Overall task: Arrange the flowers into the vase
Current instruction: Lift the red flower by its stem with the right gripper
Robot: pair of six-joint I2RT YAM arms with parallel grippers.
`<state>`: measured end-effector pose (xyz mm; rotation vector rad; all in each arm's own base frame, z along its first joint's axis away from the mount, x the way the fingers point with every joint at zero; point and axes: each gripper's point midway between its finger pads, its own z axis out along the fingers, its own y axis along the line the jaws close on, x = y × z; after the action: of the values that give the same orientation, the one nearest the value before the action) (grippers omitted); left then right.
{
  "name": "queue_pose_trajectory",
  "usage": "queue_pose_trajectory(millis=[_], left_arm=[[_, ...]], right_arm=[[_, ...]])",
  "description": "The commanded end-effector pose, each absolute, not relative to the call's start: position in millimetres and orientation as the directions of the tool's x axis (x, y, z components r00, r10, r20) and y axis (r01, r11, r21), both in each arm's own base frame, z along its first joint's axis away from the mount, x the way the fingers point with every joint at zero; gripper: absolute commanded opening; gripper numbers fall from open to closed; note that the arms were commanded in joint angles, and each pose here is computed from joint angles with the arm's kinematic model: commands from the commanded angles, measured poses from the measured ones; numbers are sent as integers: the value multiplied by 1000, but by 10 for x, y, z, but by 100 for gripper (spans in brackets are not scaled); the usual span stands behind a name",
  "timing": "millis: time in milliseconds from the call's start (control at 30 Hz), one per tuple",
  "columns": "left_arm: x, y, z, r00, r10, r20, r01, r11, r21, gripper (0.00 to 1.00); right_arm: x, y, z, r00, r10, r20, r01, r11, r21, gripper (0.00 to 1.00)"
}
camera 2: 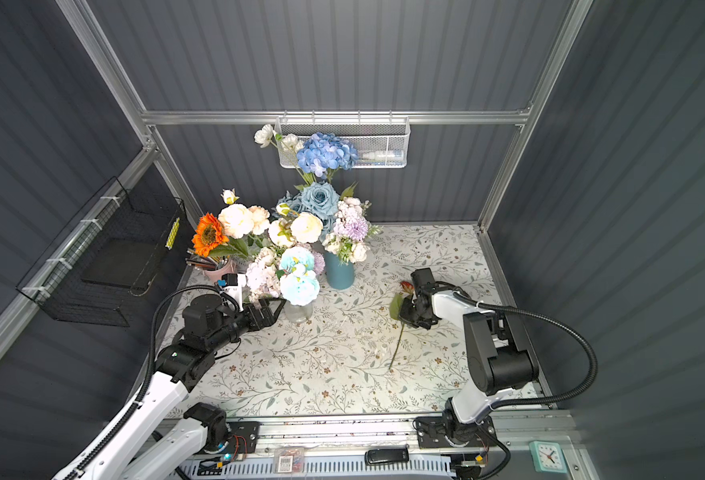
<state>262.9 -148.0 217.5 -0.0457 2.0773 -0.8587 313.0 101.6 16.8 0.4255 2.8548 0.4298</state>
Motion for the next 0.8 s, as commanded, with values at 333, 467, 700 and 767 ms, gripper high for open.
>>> queue_pose_trajectory(millis=[333,467,700,767], left_arm=[[2373,-1365,2184,-657,-271,-704,257,797,-547,100],[2304,-1326,2150,-671,-247,-699,250,812,-527,100],[2292,-1195,1971,-682,-277,-677,165,844,-511,100],[2299,-1155,1920,-676,-293,-677,142,849,-509,100]], right_arm=[[3195,1023,395,-932,302,-199,240,928,285,41],[3305,1120,399,-927,308,-213,236,922,305,43],[3448,1112,223,-925,333,-183,282,924,260,45],[3418,1079,162,-927,334,-170,291,927,235,43]])
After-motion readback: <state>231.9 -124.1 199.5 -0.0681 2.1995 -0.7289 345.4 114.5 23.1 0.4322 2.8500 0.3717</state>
